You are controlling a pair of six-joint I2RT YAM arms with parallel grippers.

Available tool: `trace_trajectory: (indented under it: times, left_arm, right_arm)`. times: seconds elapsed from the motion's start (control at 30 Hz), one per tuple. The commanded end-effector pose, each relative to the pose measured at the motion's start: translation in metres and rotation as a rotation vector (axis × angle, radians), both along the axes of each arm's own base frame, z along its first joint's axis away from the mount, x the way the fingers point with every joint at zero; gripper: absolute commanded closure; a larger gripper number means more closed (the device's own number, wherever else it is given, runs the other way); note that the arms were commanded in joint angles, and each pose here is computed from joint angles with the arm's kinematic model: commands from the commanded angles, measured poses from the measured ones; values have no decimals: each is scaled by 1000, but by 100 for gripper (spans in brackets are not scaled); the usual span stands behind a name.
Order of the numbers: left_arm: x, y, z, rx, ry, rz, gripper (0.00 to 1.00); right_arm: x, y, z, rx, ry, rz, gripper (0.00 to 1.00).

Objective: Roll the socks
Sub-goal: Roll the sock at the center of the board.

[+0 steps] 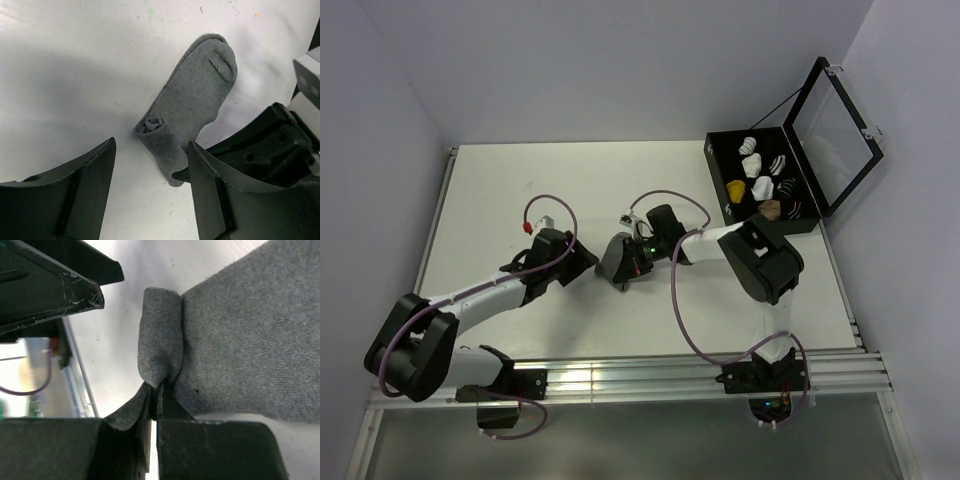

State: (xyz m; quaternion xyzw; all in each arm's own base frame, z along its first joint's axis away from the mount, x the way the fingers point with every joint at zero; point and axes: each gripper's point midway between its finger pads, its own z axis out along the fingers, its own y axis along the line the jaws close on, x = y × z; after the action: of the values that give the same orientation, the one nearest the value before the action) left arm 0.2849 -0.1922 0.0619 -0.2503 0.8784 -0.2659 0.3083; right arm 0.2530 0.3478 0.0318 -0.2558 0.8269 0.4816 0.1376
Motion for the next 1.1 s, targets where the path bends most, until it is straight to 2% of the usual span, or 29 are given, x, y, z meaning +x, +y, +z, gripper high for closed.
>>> trace_trajectory:
  times: [0.0,0.77,1.07]
  left_arm:
    - [7,-12,6,-59,-32,4,36]
    - [4,-21,-34,-57,50,45,38]
    - [-1,-14,-52,-27,90,73,43]
  right_arm:
    - [2,8,13,91,66,19,100]
    - [27,-11,-27,65,271,-118,100]
    - [35,-13,-25,43,263,-133,100]
